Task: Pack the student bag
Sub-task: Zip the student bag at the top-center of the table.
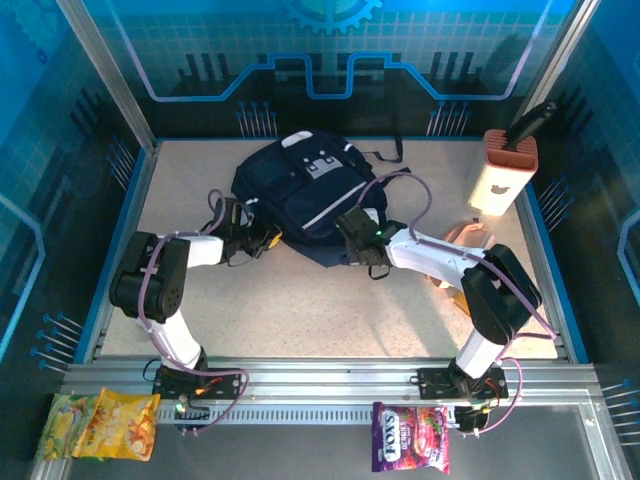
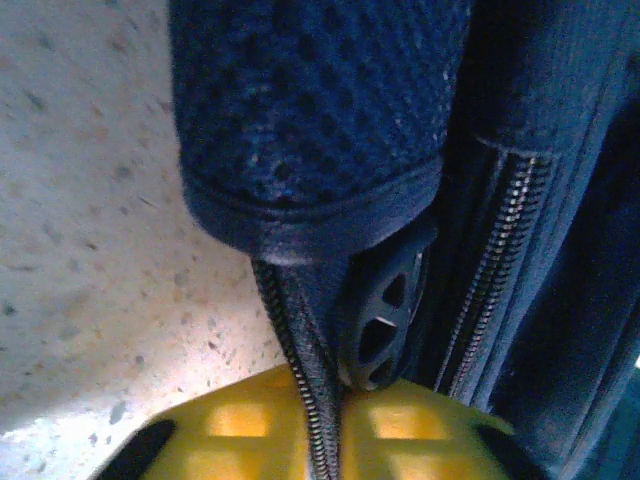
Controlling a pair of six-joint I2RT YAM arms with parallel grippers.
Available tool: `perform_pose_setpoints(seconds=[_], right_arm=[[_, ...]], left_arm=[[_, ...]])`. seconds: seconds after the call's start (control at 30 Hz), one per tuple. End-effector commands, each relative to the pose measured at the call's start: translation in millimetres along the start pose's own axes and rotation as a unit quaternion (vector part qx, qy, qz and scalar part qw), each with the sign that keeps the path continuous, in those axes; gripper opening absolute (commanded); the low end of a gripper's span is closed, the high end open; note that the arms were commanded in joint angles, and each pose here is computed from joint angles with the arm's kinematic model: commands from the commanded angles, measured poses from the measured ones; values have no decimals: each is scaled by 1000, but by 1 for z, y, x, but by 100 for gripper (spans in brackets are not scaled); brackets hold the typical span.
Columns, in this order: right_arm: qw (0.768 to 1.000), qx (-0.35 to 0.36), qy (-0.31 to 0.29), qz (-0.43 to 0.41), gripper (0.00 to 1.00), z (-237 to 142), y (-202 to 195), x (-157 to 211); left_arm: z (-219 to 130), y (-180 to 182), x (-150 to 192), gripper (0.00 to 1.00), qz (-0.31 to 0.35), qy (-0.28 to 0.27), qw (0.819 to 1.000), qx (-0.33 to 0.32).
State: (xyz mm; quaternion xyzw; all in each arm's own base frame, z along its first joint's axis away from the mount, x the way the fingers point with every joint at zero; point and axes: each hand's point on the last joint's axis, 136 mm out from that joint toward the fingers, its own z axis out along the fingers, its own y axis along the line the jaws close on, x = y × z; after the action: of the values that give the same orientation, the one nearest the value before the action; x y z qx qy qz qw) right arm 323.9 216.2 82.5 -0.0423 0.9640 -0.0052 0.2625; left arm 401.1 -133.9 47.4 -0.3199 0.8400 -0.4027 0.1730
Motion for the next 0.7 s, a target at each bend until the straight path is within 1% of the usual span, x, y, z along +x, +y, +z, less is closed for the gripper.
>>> perform_pose_setpoints(seconds=[0.0,0.07,0.1,0.23,0.33,0.4,0.5,0.6,0.67], right_arm=[[997,-55,-16,-59,0,-23,46,-13],[994,-73,-31,-80,0,-36,66,-22],[992,-86,-38,-89,0,-42,77,-27],[982,-143,-45,-112,0,-58,119,-37],[975,-185,-38,-119,0,-63,153,-37],[970,-209,-34,-121,0,-63,173,-34],[961,-249,-20,-116,0,-60,202,-28],[952,-286,1,-110,0,-57,227,-16],[945,-309,14,-107,0,-56,241,-9]], left_arm=[[-27,-17,-24,33,38,-50,998,-3],[-46,-17,-29,47,45,-75,996,-11],[-57,-16,-31,52,49,-88,995,-21],[-96,-10,-31,64,66,-133,987,-61],[-118,-1,-22,73,59,-154,983,-81],[-128,9,-14,75,47,-162,981,-94],[-137,21,-1,76,29,-158,981,-107],[-139,32,9,76,4,-144,982,-120],[-134,36,15,76,-8,-126,985,-121]])
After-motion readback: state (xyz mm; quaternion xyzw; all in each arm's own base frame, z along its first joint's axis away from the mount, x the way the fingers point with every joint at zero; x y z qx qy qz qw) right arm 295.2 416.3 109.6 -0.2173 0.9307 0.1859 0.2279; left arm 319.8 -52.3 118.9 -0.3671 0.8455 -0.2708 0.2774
